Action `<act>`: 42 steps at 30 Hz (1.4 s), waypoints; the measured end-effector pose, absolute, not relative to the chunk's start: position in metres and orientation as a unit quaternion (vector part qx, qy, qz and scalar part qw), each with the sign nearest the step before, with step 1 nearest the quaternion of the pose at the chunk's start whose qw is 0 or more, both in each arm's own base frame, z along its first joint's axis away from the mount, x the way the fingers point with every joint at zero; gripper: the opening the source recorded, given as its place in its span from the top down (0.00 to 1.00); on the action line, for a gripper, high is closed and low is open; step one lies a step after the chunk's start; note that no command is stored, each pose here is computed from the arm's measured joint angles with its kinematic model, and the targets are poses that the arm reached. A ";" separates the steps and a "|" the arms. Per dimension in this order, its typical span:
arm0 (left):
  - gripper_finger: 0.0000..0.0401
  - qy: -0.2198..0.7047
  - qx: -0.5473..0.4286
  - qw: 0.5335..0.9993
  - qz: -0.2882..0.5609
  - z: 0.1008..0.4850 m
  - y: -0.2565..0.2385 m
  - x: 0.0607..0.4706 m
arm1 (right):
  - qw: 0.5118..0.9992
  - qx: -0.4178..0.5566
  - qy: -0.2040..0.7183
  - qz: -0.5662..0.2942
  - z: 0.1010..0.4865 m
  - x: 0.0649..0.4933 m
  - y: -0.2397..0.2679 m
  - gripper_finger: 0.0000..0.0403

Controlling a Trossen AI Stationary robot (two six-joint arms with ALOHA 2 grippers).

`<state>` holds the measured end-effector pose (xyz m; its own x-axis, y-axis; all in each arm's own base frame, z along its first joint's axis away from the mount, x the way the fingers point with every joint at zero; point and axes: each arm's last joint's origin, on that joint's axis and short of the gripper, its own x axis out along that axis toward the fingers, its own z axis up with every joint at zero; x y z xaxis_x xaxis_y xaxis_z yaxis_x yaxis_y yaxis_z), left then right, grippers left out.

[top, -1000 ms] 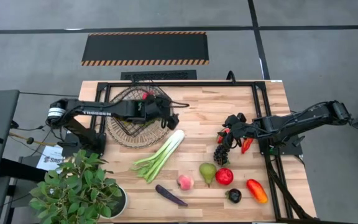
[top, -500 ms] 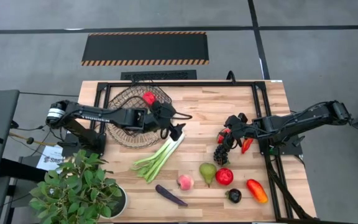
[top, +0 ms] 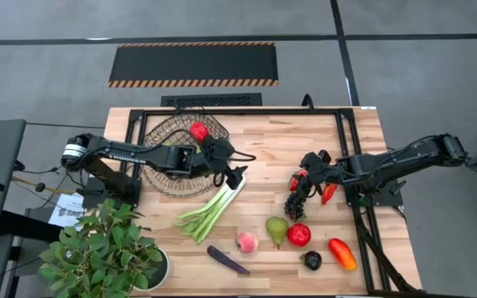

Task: Build produce basket
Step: Put the red watermelon into the wire basket

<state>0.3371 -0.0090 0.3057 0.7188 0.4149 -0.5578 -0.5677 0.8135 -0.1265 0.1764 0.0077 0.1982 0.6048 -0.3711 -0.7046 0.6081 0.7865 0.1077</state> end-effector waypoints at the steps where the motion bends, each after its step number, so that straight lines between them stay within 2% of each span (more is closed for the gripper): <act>1: 0.06 0.261 -0.148 0.915 0.269 0.306 -0.009 0.337 | 0.879 0.172 0.346 -0.279 0.198 0.176 0.008 0.37; 42: 0.06 0.271 -0.149 0.920 0.243 0.305 -0.021 0.336 | 0.880 0.172 0.348 -0.273 0.198 0.177 0.008 0.37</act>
<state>0.3365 -0.0215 0.3047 0.7354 0.3652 -0.5708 -0.5268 0.8380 -0.1426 0.1765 0.0080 0.1982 0.6077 -0.3612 -0.7073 0.6013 0.7911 0.1127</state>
